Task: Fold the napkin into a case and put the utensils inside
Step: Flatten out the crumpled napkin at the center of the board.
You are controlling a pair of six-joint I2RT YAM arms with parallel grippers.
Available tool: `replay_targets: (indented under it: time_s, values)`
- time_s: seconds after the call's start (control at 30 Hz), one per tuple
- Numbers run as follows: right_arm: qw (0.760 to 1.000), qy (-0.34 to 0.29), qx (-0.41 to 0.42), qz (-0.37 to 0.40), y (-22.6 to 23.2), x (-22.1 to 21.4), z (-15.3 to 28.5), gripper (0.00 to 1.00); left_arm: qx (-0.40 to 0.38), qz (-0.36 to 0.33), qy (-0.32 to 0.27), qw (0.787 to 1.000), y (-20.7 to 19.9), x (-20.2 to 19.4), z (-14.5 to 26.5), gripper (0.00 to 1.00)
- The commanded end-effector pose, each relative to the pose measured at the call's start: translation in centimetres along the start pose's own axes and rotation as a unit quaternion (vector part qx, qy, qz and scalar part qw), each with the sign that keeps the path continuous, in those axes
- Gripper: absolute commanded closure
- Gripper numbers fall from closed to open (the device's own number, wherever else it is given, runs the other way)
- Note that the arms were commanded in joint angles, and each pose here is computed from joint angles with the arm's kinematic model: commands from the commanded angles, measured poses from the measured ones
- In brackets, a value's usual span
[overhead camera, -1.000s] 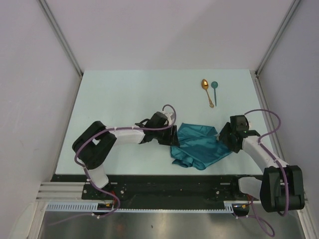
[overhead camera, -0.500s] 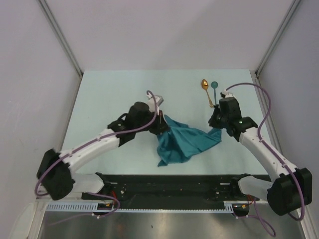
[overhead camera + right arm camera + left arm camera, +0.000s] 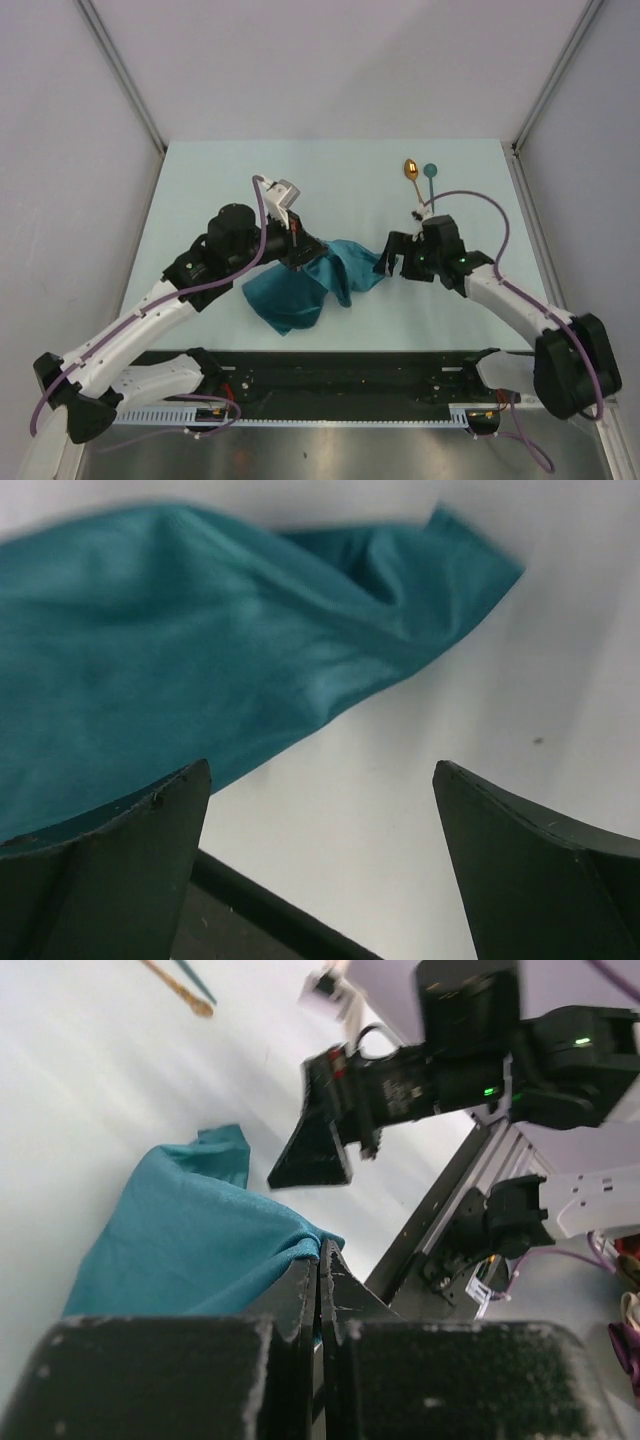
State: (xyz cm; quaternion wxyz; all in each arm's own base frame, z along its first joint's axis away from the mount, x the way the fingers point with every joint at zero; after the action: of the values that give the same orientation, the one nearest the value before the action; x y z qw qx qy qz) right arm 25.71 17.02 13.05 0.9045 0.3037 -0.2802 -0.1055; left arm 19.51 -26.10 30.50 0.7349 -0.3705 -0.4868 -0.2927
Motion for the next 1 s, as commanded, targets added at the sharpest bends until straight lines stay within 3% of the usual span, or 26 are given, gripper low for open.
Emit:
replay_targets:
  time_s: [0.0,0.1,0.3,0.43,0.53,0.57,0.63,0.77,0.97]
  values:
    - [0.994,0.035,0.105,-0.014,2.5,-1.5,-3.5,0.0,-0.008,0.005,0.005,1.0,-0.4,-0.3,0.5,1.0]
    - [0.996,0.038,0.077,-0.026,1.5,-1.8,-5.0,0.0,-0.005,0.002,0.002,1.0,-0.4,0.1,0.9,1.0]
    - [0.99,0.024,0.011,-0.14,-0.4,-2.4,-8.0,0.01,-0.005,-0.003,-0.007,1.0,-0.7,0.5,1.8,1.0]
    - [0.986,-0.009,-0.017,-0.166,-1.2,-1.7,-9.7,0.08,-0.011,-0.002,-0.01,1.0,-0.9,0.4,2.2,1.0]
    - [0.986,-0.032,-0.011,-0.164,-1.1,-0.7,-10.7,0.4,-0.005,-0.003,-0.007,1.0,-0.9,0.2,2.6,1.0]
    - [0.987,-0.037,-0.002,-0.154,-0.7,-0.3,-10.8,0.71,0.007,-0.004,-0.008,1.0,-0.5,0.2,2.8,1.0]
    - [0.992,-0.047,0.009,-0.12,0.5,1.1,-10.2,0.96,0.022,-0.011,-0.011,1.0,-0.2,0.3,3.6,1.0]
    - [0.997,-0.04,0.026,-0.057,3.5,2.3,-5.6,1.0,0.021,-0.054,-0.052,0.997,-1.1,2.8,6.3,1.0]
    - [0.993,-0.065,0.092,0.039,8.6,3.0,6.6,1.0,0.012,-0.085,-0.094,0.992,-2.7,5.2,10.4,1.0]
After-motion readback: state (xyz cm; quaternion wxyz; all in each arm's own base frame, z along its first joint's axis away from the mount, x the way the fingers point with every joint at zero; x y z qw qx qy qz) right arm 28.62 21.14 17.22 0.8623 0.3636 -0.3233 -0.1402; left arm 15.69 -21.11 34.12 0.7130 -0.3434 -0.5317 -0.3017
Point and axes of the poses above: each gripper's point midway between its finger pads, its own z axis back along the fingers, its own y axis along the line the jaws close on, x = y × z, the point moved 2 cm from there along z, back along the fingers, and after that the axes turned 12 degrees about -z, right-handed, at the moved point
